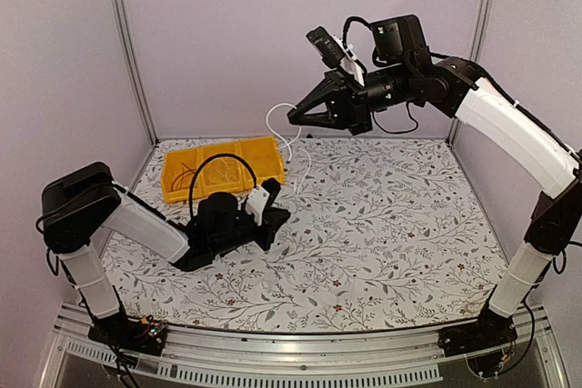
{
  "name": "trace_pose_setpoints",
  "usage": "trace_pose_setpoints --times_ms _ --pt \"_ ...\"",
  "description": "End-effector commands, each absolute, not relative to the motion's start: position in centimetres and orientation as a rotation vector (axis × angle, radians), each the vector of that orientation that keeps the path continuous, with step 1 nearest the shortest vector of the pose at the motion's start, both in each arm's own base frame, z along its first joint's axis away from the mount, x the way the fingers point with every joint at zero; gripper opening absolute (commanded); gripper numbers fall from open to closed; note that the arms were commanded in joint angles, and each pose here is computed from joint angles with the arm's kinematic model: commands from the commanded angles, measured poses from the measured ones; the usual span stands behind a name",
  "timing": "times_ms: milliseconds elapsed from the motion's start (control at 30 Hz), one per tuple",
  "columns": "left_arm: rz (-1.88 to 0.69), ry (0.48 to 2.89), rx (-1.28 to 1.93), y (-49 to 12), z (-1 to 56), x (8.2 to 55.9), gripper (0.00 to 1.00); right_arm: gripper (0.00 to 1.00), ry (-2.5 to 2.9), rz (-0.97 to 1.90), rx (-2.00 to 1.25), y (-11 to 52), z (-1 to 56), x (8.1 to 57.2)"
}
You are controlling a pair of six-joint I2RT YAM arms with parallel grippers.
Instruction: Untangle the cables
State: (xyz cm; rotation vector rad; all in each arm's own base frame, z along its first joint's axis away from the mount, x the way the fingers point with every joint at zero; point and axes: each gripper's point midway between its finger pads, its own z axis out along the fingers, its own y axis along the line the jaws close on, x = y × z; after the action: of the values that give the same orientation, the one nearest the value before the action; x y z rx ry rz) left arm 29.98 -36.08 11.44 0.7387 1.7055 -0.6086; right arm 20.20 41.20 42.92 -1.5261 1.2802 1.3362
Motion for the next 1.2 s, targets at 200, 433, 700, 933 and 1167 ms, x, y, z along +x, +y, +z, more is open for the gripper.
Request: trace_pose_setpoints --times_ms 200,433,700,933,1167 --pt "-0.629 1.677 0.619 -32.2 15.3 28.7 0.14 0.0 1.222 1.226 -1.524 39.8 46.0 19.9" --pt "-0.652 1.576 0.606 -30.3 20.8 26.3 0.41 0.0 1.293 1.215 -1.538 39.9 42.7 20.7" --pt "-0.607 1.317 0.691 -29.5 28.2 22.6 0.48 0.0 1.348 1.241 -1.56 40.0 39.7 20.8" --pt "-0.469 1.241 0.869 -31.5 29.4 21.6 0.57 0.0 1.35 1.287 -1.563 40.2 39.5 20.6" --pt "-0.317 1.204 0.927 -33.2 30.7 22.2 0.56 0.0 1.359 1.307 -1.563 40.4 39.2 20.6"
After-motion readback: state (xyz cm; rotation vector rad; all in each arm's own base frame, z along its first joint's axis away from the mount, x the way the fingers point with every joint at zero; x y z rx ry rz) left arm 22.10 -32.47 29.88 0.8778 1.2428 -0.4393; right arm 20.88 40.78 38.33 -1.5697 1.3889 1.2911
